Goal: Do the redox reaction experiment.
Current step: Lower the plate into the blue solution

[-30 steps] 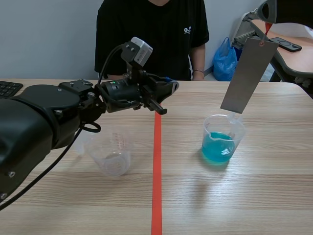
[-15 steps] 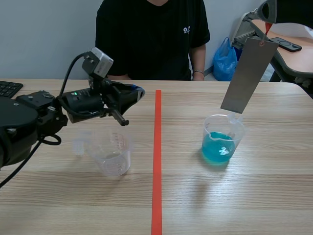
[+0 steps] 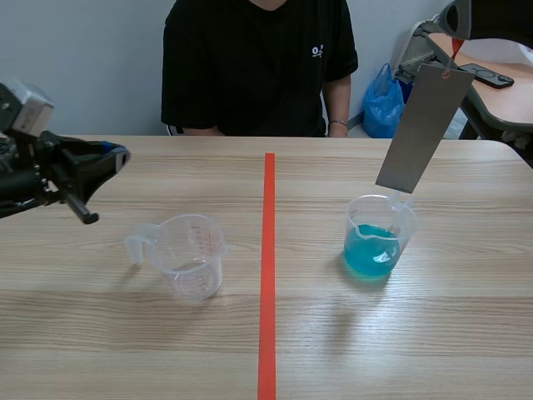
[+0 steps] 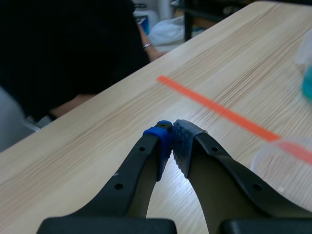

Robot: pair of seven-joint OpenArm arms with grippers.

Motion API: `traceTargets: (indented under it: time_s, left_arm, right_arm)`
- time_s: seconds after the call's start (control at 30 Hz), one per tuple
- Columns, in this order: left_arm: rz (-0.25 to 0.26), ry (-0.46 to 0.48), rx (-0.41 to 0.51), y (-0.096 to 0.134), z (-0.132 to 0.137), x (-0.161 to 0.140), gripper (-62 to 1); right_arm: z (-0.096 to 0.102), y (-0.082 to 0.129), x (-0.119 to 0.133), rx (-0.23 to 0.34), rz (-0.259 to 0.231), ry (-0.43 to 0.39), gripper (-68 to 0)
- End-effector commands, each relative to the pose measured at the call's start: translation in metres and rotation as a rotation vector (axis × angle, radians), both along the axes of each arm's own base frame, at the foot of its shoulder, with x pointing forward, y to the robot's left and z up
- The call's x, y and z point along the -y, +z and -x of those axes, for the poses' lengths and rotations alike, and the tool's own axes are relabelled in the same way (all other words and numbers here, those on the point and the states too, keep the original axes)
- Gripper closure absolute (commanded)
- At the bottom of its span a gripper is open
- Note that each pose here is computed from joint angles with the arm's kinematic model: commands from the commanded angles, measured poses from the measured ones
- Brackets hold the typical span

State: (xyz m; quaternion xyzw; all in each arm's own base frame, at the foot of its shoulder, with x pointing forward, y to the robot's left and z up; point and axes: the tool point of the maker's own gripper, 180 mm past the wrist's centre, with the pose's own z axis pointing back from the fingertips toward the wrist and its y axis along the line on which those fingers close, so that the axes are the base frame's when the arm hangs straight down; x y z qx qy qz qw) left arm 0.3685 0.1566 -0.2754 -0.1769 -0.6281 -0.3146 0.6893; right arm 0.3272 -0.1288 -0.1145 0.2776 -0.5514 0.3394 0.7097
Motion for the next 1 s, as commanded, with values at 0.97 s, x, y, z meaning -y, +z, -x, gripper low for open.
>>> traceTargets:
  time_s: [0.97]
  left_arm:
    - [-0.084,0.317,-0.118,-0.02,0.197,-0.112,-4.2]
  right_arm:
    - [-0.01,-0.017,0.001,-0.002,0.018,-0.044,-1.5]
